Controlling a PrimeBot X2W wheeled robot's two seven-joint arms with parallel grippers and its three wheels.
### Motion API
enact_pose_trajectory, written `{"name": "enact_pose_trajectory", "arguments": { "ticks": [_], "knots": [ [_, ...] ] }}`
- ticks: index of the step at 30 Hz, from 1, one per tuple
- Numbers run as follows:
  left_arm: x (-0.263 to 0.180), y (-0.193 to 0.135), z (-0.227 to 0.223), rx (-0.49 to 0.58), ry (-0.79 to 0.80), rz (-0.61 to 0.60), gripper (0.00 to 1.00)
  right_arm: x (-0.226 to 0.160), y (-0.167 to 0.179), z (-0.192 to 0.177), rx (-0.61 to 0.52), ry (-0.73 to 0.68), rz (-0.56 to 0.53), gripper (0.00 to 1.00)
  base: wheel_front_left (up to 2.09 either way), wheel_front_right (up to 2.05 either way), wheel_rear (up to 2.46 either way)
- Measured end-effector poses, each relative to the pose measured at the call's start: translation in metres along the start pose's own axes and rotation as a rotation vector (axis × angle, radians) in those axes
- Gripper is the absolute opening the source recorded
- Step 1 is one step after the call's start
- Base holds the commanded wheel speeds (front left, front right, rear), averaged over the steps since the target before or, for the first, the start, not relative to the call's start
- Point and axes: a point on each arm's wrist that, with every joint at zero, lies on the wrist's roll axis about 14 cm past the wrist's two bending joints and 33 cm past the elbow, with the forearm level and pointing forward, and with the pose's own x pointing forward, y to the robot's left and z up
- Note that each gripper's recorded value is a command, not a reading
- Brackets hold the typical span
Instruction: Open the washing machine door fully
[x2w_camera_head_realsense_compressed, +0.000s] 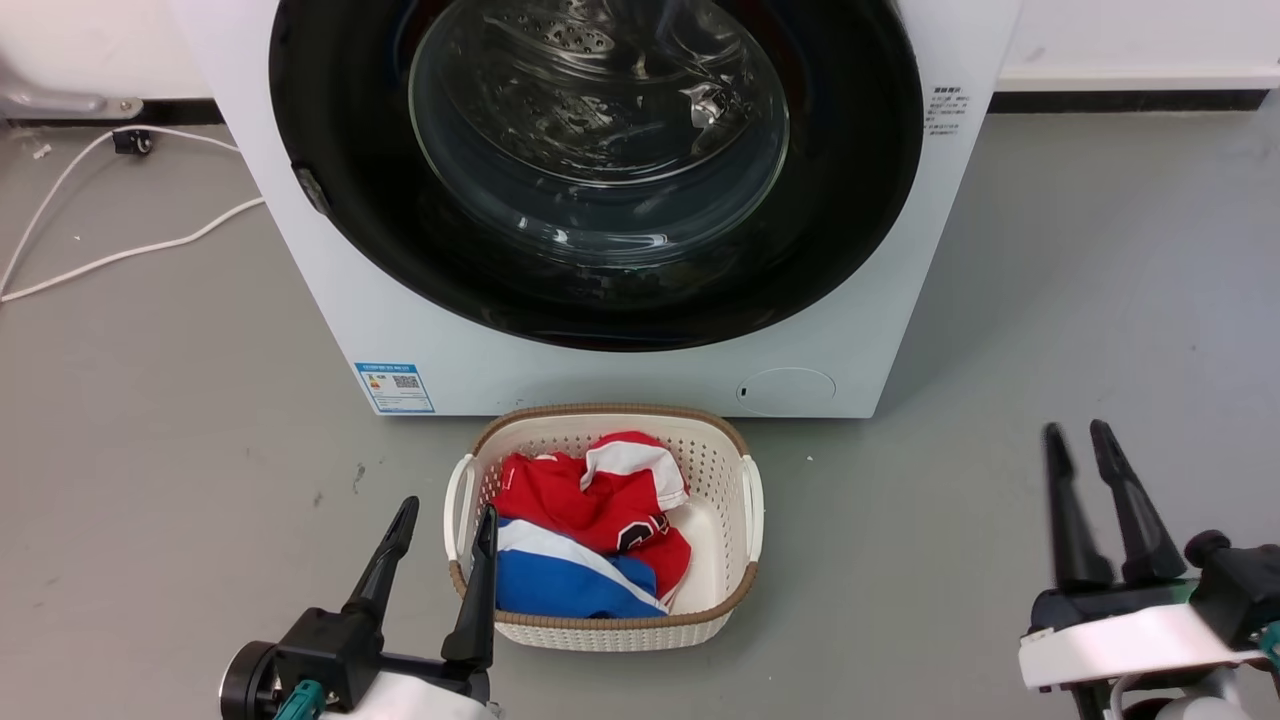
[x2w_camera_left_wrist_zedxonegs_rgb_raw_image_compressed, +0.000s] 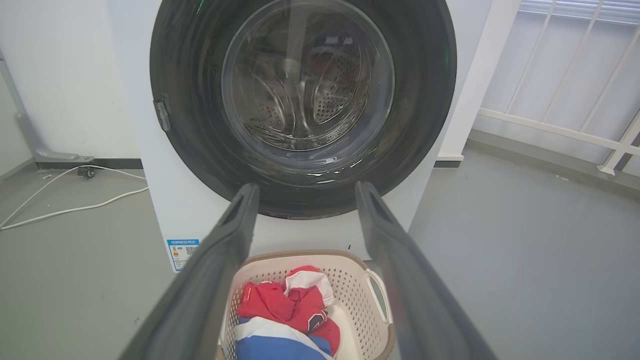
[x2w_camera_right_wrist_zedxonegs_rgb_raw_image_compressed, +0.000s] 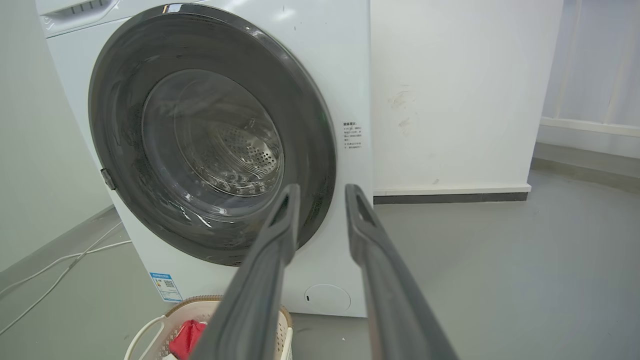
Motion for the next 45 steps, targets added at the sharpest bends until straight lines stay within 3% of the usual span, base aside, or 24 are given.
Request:
{"name": "enact_pose_trajectory", "arguments": {
  "ticks": [7, 11, 21, 30, 45],
  "knots": [
    [0.007, -0.001, -0.008, -0.001, 0.021, -0.009, 1.00, 0.009, -0.020, -0.009, 0.102, 0.009, -0.075, 0.00, 0.00, 0.00, 0.00],
    [0.012, -0.003, -0.012, -0.004, 0.032, -0.015, 1.00, 0.019, -0.036, -0.017, 0.220, 0.006, -0.141, 0.00, 0.00, 0.00, 0.00],
    [0.031, 0.000, -0.023, -0.007, 0.052, -0.024, 1.00, 0.090, -0.082, -0.023, 0.459, 0.057, -0.252, 0.00, 0.00, 0.00, 0.00],
    [0.049, 0.007, -0.036, -0.012, 0.071, -0.019, 1.00, 0.177, -0.081, -0.003, 0.542, 0.168, -0.135, 0.00, 0.00, 0.00, 0.00],
    [0.068, 0.028, -0.058, -0.009, 0.109, 0.022, 1.00, 0.285, -0.024, 0.004, 0.642, 0.393, 0.094, 0.00, 0.00, 0.00, 0.00]
  ]
}}
